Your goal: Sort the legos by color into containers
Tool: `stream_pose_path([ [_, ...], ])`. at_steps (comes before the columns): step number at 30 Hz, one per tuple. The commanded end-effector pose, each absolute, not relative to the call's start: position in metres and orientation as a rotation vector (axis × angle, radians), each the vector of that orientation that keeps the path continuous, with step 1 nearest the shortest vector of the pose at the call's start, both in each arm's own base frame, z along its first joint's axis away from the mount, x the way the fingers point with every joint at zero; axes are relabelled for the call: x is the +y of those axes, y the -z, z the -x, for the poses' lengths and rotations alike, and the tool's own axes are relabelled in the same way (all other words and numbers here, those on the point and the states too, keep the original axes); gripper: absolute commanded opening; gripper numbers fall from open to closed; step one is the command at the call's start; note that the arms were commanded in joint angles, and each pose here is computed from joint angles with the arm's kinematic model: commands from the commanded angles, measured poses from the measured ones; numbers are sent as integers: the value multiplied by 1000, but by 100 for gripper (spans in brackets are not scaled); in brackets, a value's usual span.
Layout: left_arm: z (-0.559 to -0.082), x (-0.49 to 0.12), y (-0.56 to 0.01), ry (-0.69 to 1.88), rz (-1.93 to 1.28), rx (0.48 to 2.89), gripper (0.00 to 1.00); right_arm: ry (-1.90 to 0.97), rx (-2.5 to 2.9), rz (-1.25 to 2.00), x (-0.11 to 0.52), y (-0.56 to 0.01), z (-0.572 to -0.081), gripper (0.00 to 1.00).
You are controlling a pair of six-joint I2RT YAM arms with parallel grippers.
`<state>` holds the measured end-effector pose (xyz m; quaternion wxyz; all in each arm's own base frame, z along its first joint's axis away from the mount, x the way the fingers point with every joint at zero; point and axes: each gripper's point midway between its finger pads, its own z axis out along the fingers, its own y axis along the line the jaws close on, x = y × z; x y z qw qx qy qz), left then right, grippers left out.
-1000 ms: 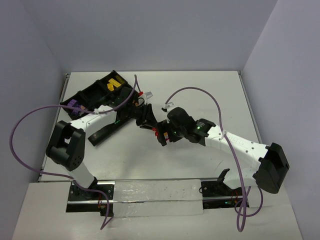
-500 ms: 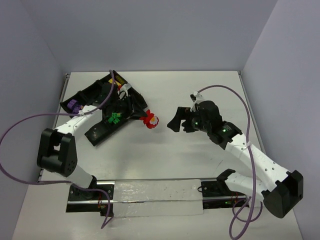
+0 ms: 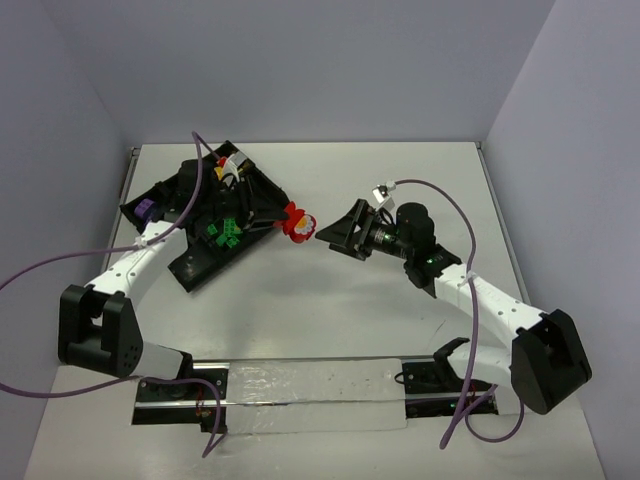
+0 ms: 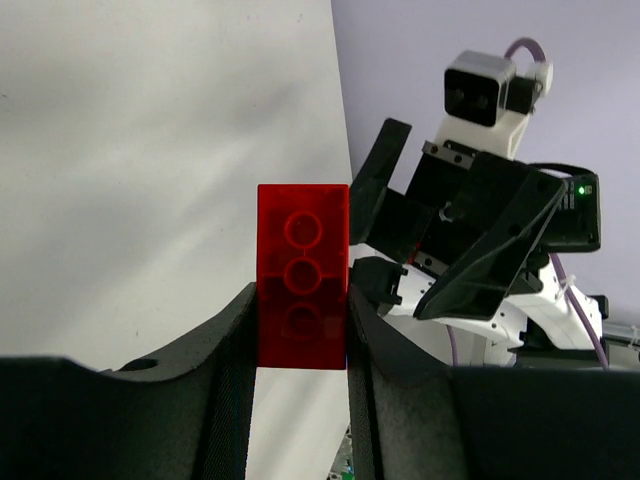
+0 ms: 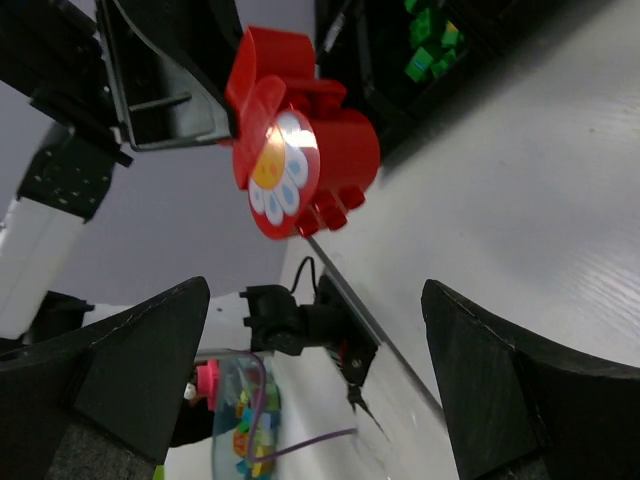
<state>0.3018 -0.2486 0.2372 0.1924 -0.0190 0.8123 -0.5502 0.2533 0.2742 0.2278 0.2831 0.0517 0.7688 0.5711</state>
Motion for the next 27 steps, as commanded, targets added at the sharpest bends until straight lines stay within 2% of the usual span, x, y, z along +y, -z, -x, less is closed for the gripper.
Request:
stream_pose_path([
  [1,-290,-248,-273,1609,-60,2156,0,-1698,1893,-102,285,-264,-262,94],
  [12,-283,-250,-286,1659,-108,2117,0,-1756,1865,-34,302,-266,-277,93],
  [17,-285,-251,-286,1661,-117,2120,0,-1816,1832,66,312,-273,-275,87],
  [23,-286,-251,-286,1658,-110,2126,0,-1931,1779,184,325,-288,-267,63],
  [27,-288,-250,-283,1632,-109,2137,0,-1996,1768,182,323,-281,-259,32],
])
